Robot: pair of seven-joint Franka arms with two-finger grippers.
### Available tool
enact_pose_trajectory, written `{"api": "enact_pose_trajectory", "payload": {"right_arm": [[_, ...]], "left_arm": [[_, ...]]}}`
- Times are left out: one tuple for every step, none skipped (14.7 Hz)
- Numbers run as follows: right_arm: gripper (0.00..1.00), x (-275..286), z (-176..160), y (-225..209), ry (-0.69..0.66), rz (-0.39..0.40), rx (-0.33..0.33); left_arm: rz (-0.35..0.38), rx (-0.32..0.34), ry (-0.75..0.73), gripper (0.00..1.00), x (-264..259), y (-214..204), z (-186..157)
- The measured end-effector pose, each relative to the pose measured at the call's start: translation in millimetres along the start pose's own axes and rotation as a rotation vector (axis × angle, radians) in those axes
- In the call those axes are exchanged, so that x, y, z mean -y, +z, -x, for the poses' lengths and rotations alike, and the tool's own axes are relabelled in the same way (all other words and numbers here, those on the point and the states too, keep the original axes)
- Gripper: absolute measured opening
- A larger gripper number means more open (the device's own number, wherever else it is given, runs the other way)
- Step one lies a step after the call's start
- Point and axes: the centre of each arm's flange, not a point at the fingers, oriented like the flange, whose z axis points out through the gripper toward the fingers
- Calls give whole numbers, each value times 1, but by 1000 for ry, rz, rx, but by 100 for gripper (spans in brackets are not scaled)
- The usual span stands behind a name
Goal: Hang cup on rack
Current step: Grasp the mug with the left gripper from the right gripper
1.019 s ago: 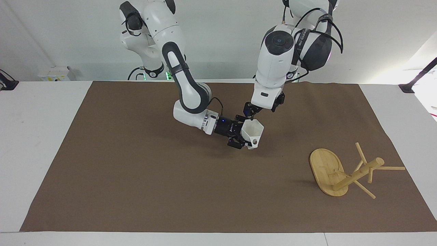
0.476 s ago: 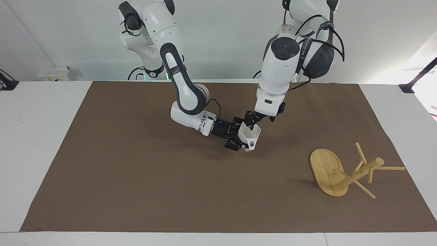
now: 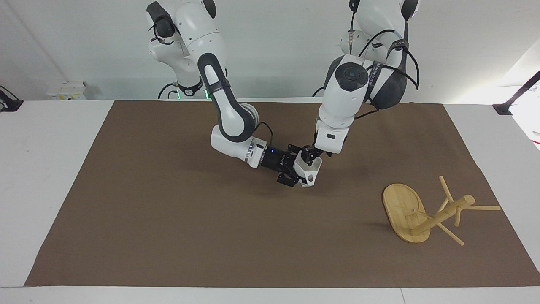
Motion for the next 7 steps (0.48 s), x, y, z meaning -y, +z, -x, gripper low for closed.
{"api": "enact_pose_trajectory", "payload": {"right_arm": [[78,0,0,0,0,0,0],[78,0,0,0,0,0,0],[78,0,0,0,0,0,0],[78,0,0,0,0,1,1],[78,-1,1,-1,7,7,0],[78,-1,0,-1,11,11,-3],[78,-2,1,-1,12,11,-2]], "left_arm": [[6,-3,-11,52,0,0,0],[8,-4,-17,41,0,1,0],[11,-4,-21,27,0,1,0],[13,-5,-25,16,1,1,0],[21,-4,-40,4,1,0,-1],[27,-5,-55,4,1,0,-1],[28,-4,-57,4,1,0,-1]]}}
